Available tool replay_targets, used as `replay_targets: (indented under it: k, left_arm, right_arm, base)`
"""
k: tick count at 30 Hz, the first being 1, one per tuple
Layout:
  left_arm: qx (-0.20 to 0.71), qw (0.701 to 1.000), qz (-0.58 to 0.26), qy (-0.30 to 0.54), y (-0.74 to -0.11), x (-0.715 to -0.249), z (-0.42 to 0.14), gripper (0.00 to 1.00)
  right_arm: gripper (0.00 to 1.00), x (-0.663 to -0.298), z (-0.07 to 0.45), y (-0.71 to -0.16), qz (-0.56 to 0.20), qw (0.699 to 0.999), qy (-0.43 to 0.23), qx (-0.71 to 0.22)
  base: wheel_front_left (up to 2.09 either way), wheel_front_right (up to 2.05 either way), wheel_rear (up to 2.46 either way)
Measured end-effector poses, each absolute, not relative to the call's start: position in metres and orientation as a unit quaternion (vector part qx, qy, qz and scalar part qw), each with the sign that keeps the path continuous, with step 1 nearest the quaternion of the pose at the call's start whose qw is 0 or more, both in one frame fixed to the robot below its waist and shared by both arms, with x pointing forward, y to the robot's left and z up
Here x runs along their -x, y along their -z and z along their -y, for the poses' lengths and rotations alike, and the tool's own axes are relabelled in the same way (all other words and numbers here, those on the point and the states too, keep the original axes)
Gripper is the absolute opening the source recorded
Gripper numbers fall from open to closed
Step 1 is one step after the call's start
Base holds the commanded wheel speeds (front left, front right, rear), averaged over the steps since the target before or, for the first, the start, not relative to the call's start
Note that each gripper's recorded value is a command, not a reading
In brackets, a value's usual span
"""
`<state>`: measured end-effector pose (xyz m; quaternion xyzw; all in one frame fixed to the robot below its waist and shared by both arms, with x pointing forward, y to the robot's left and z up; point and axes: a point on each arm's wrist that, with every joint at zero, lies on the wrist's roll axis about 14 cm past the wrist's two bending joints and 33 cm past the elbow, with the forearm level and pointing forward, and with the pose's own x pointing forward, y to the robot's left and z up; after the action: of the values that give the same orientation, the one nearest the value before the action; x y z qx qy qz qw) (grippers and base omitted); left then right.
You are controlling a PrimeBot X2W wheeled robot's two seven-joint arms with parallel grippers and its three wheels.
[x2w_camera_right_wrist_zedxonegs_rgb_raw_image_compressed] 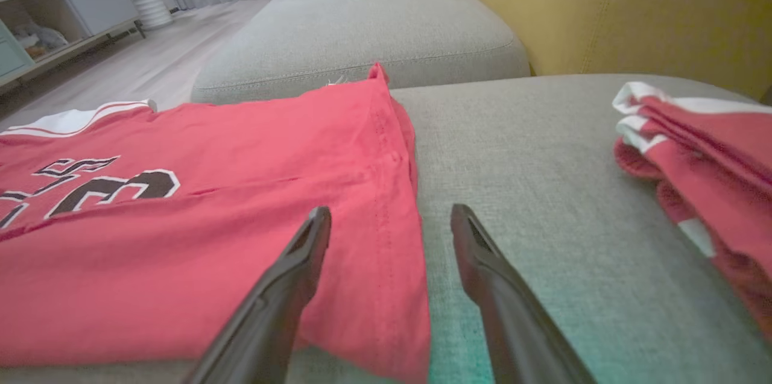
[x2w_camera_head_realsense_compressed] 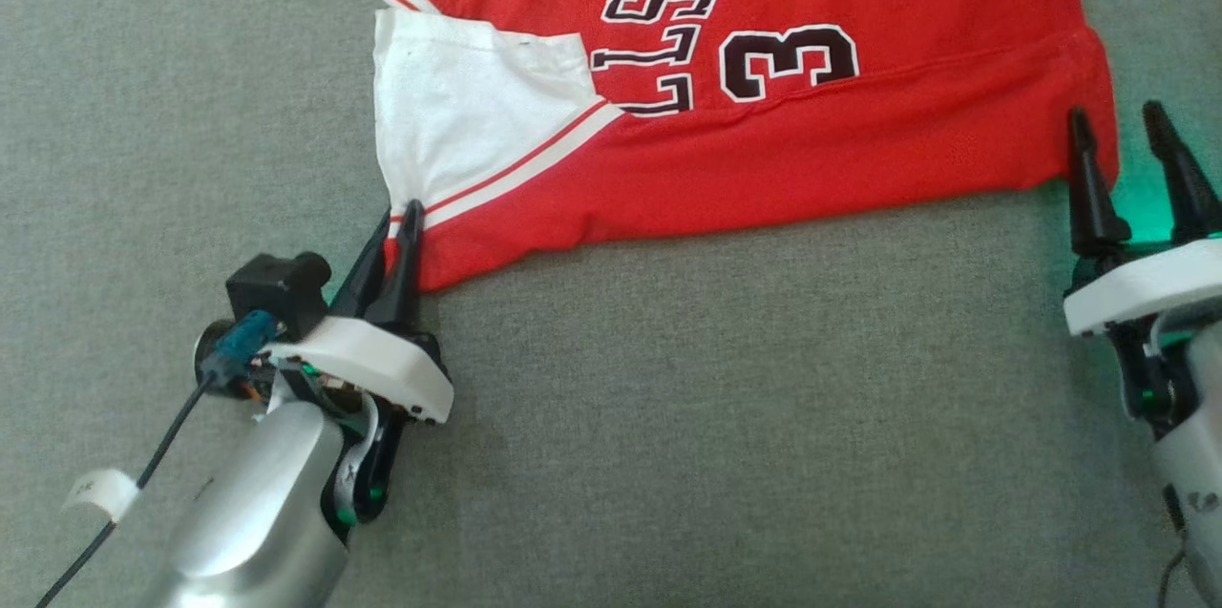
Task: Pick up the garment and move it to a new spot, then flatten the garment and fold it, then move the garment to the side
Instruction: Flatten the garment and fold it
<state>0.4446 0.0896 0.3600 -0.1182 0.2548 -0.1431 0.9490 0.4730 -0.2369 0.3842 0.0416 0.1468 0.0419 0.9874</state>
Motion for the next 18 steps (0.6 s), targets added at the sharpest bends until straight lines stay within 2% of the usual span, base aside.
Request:
replay_targets:
  k: [8,9,10,11,18]
  left_arm:
    - [0.106,0.952,-0.246,0.15,-0.37,-0.434,-0.091,0.0]
    - [0.105,0.952,-0.245,0.151,-0.371,-0.433,-0.092,0.0]
    - [0.103,0.953,-0.243,0.152,-0.373,-0.433,-0.092,0.0]
    - [0.099,0.954,-0.239,0.153,-0.375,-0.434,-0.093,0.0]
    - [0.081,0.958,-0.226,0.155,-0.389,-0.435,-0.102,0.0]
  right_arm:
    - [1.0,-0.458,0.237,-0.359,-0.194,0.978,-0.026,-0.071]
    - [0.86,-0.456,0.235,-0.356,-0.204,0.976,-0.026,-0.078]
    - [0.4,-0.455,0.233,-0.355,-0.208,0.974,-0.027,-0.083]
    - [0.0,-0.456,0.231,-0.355,-0.209,0.974,-0.029,-0.086]
    - [0.0,-0.453,0.23,-0.364,-0.207,0.974,-0.044,-0.084]
  base:
    - [0.0,0.0,0.0]
    - [0.0,0.0,0.0]
    - [0.0,0.0,0.0]
    - [0.0,0.0,0.0]
    - [0.0,0.0,0.0]
